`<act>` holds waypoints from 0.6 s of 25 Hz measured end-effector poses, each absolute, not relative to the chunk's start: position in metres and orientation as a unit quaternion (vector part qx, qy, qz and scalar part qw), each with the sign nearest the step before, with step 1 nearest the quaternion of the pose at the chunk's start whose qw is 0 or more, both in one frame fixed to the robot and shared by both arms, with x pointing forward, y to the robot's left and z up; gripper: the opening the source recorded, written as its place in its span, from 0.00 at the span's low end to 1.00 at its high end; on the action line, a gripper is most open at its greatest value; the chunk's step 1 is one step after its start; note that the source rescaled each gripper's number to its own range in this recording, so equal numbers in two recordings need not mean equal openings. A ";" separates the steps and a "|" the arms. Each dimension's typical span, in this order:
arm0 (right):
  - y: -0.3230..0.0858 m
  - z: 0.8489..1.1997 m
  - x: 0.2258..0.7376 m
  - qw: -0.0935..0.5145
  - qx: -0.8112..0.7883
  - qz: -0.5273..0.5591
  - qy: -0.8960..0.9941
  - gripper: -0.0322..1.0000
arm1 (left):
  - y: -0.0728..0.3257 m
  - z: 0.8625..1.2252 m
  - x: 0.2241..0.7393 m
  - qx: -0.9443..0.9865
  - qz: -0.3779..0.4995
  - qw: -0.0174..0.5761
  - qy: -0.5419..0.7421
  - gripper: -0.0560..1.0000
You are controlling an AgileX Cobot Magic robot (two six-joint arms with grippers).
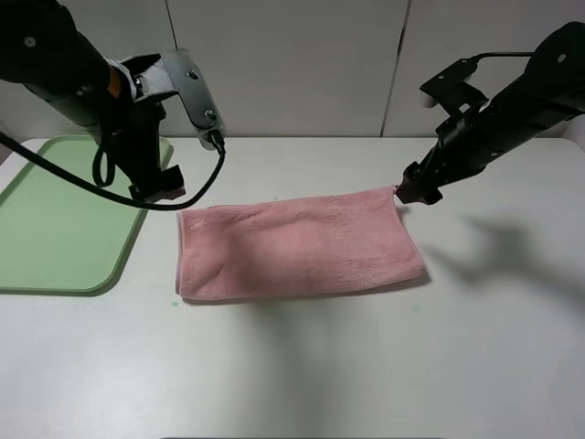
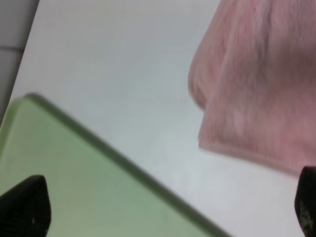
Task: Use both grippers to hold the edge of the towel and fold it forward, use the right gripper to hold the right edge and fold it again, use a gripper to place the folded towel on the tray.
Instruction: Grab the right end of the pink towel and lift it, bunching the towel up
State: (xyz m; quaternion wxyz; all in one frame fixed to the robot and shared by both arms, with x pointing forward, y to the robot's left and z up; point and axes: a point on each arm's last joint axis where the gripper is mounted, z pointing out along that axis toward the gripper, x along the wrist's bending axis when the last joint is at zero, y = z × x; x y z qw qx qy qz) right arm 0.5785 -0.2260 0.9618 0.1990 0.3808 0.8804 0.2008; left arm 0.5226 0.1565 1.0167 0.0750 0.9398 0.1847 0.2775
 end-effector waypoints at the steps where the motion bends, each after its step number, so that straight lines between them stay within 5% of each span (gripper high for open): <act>1: -0.226 0.962 0.579 0.199 0.381 0.201 0.880 1.00 | 0.159 1.022 0.519 0.939 0.276 0.074 0.192 1.00; 15: -0.225 0.962 0.579 0.195 0.393 0.209 0.874 1.00 | 0.192 1.087 0.458 0.891 0.258 0.149 0.343 0.99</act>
